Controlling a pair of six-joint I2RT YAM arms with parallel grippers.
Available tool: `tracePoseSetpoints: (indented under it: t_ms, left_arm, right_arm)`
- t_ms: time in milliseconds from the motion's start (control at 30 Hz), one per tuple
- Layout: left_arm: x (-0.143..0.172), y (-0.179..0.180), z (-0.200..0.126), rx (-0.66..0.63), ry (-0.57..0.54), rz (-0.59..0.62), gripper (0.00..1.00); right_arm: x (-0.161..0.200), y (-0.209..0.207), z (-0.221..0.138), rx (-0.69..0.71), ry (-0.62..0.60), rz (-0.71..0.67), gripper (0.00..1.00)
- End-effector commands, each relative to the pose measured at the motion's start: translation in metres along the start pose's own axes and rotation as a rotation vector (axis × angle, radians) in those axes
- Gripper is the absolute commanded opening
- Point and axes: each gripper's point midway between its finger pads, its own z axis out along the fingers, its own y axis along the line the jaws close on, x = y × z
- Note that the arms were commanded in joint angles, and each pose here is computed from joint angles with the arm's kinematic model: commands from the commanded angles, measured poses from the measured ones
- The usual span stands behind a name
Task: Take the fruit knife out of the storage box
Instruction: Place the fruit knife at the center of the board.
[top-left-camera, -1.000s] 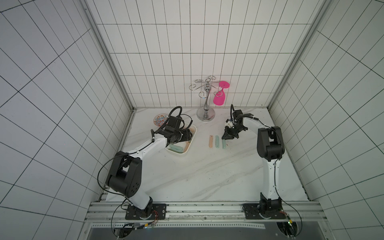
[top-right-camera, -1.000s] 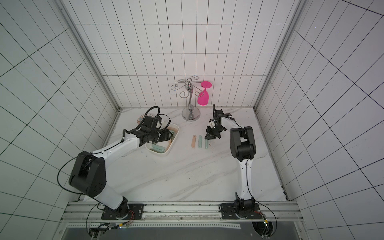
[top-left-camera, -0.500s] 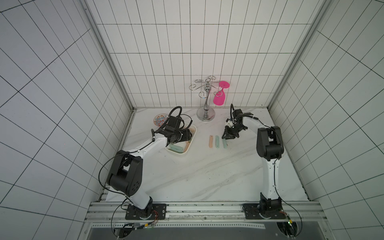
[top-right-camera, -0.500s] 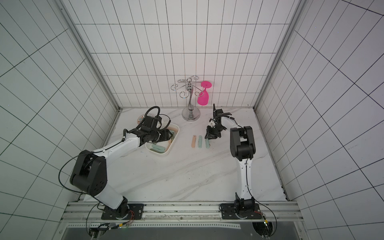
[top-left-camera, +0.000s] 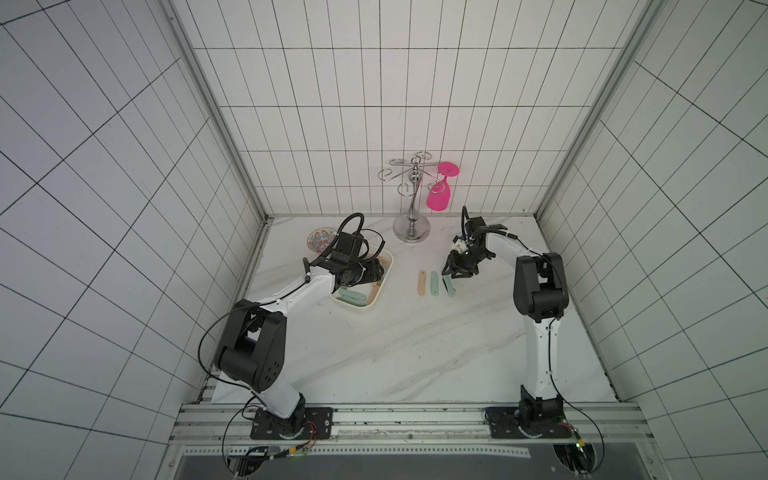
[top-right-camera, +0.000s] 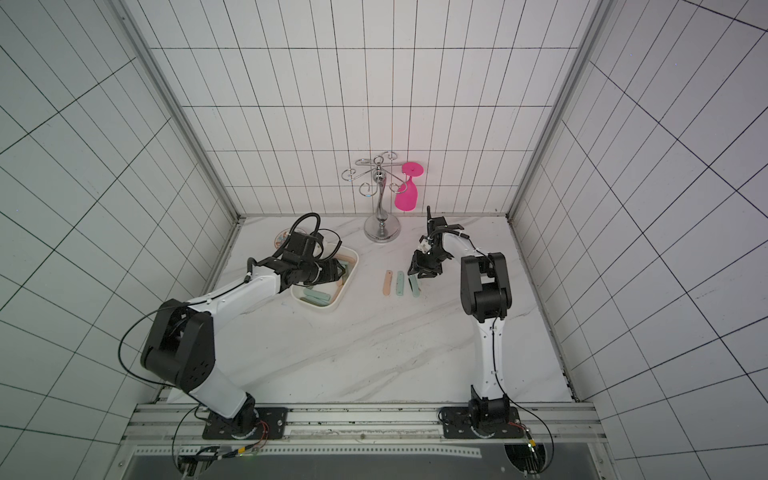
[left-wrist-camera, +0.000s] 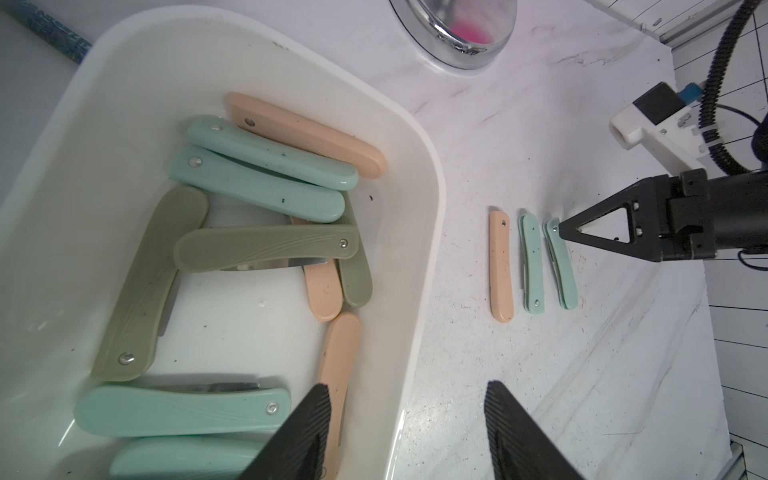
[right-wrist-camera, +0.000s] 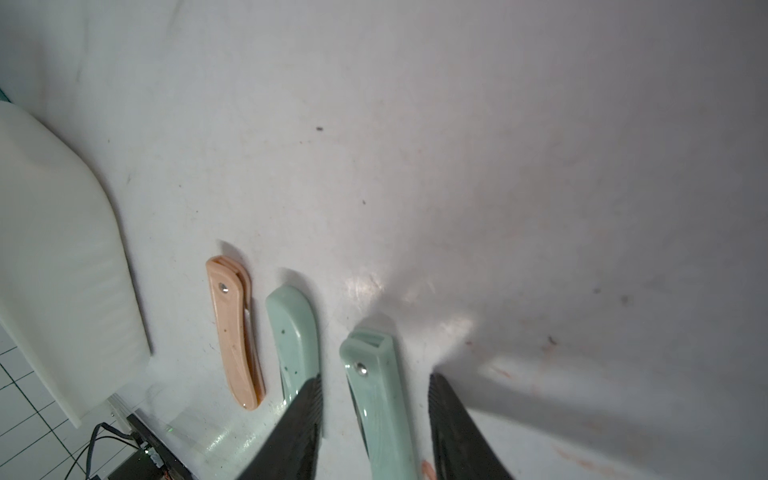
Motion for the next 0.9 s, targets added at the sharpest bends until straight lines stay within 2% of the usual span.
tracePoseSetpoints:
  t_ms: [0, 333, 567, 700, 867]
  left_arm:
    - [-0.009, 0.009, 0.001, -0.055, -0.023, -0.006, 0.63]
    - [-0.012, 0.045, 0.006, -0.255, -0.03, -0.013, 0.65]
    - [-0.018, 0.053, 0.026, -0.297, -0.027, -0.031, 0.67]
    - [-0.024, 0.059, 0.038, -0.326, -0.038, -0.103, 0.68]
    - [-0.024, 0.061, 0.052, -0.316, -0.048, -0.276, 0.68]
  right_arm:
    - [-0.006, -0.01, -0.024, 0.082, -0.057, 0.004, 0.5]
    - [0.003, 0.017, -0.06, 0.183, -0.153, -0.056, 0.69]
    - [0.008, 0.05, -0.087, 0.172, -0.211, -0.118, 0.78]
    - [0.012, 0.071, -0.097, 0.157, -0.223, -0.16, 0.81]
    - [0.014, 0.079, -0.103, 0.145, -0.227, -0.179, 0.81]
